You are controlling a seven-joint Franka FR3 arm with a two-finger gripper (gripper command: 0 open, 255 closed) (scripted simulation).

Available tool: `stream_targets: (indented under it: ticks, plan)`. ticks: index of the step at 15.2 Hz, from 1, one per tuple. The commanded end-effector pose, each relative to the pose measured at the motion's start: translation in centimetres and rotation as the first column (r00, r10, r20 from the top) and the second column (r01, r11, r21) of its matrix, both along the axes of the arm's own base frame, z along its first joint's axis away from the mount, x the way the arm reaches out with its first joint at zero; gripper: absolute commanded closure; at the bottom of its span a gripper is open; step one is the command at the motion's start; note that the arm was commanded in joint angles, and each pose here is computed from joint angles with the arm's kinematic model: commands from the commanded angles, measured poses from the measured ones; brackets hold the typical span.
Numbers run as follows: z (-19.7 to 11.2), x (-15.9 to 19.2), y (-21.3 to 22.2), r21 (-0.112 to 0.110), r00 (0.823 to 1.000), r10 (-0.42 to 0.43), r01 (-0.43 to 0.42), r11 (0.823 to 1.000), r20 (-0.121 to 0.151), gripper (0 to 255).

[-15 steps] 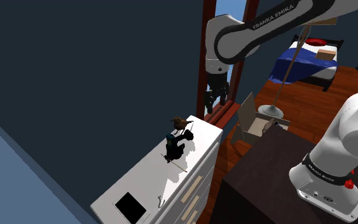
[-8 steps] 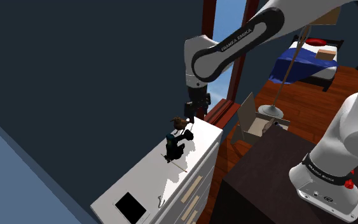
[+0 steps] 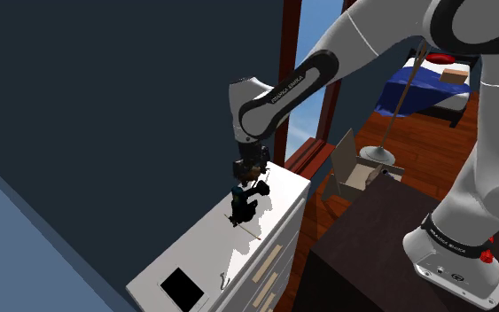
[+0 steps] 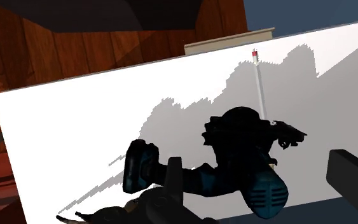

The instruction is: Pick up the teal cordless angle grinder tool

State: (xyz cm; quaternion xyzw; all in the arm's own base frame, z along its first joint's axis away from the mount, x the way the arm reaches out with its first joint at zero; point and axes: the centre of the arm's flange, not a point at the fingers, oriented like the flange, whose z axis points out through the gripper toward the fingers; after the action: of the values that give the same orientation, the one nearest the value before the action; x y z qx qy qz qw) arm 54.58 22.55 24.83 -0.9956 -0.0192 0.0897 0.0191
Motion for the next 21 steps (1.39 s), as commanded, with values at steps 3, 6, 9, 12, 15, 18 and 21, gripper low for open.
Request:
stream_targets:
  ticks: [3, 6, 9, 12, 15, 18, 21]
  plan:
    - [-3.6, 3.0, 2.6, -0.011, 1.0, -0.002, 0.002, 1.0, 0.001, 0]
    - [-5.7, 4.7, 4.1, -0.016, 1.0, -0.003, 0.003, 1.0, 0.001, 0]
    - [-7.2, 4.7, 4.1, -0.016, 1.0, -0.003, 0.003, 1.0, 0.001, 0]
    - [-8.8, 4.7, 4.1, -0.017, 1.0, -0.003, 0.003, 1.0, 0.001, 0]
    - [-9.7, 4.7, 4.1, -0.017, 1.0, -0.003, 0.003, 1.0, 0.001, 0]
    - [-9.5, 4.8, 3.2, -0.016, 1.0, -0.002, 0.002, 1.0, 0.001, 255]
    - [-9.7, 5.1, 3.1, -0.016, 1.0, -0.002, 0.002, 1.0, 0.001, 255]
